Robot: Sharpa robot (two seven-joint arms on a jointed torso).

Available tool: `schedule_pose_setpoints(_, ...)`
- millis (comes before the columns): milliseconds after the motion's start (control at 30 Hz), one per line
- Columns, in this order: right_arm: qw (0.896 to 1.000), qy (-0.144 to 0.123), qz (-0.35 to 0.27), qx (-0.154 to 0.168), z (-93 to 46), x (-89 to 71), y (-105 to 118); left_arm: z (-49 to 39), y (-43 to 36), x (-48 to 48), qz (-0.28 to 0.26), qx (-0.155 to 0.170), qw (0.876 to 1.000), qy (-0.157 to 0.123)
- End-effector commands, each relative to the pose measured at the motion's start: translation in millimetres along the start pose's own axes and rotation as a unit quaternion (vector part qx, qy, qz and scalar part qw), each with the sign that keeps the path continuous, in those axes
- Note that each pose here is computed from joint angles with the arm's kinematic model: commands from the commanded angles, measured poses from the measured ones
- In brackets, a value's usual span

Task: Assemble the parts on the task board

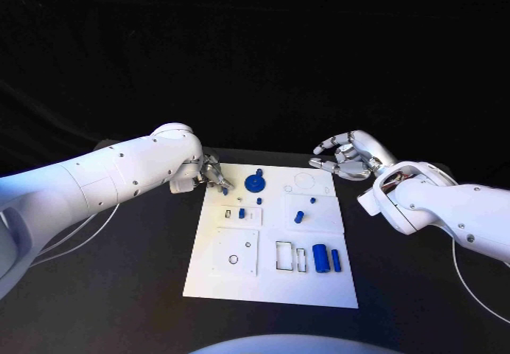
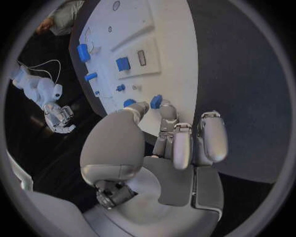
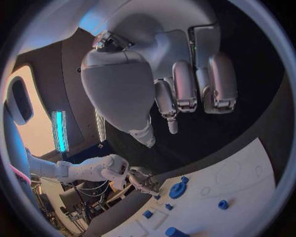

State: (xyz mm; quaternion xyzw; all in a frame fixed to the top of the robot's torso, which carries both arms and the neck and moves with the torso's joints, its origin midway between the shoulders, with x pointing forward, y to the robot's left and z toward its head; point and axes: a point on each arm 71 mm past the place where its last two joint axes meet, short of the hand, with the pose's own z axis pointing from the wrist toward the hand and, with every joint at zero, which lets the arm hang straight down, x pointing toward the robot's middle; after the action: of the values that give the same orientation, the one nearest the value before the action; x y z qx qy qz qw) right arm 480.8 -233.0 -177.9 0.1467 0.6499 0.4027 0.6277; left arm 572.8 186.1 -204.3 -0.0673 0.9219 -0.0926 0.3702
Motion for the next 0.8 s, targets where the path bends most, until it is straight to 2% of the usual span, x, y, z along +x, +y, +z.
schedule_pose_setpoints(33,1.0,0.003,-0.001,-0.006,0.1,1.0,1.0,0.2,-2.5,1.0,-0.002,0.006,1.0,0.004)
schedule_pose_setpoints(267,1.0,0.003,-0.001,-0.006,0.2,0.9,0.9,0.4,-2.9,0.4,-0.012,0.011,1.0,-0.001)
schedule_pose_setpoints(567,1.0,0.002,-0.001,-0.005,0.3,0.4,0.3,-0.1,-0.5,-0.2,-0.06,0.024,0.998,0.002)
schedule_pose_setpoints(800,1.0,0.001,-0.003,-0.003,-0.6,-1.5,-1.6,-5.2,1.9,3.6,-0.102,0.037,0.994,0.014)
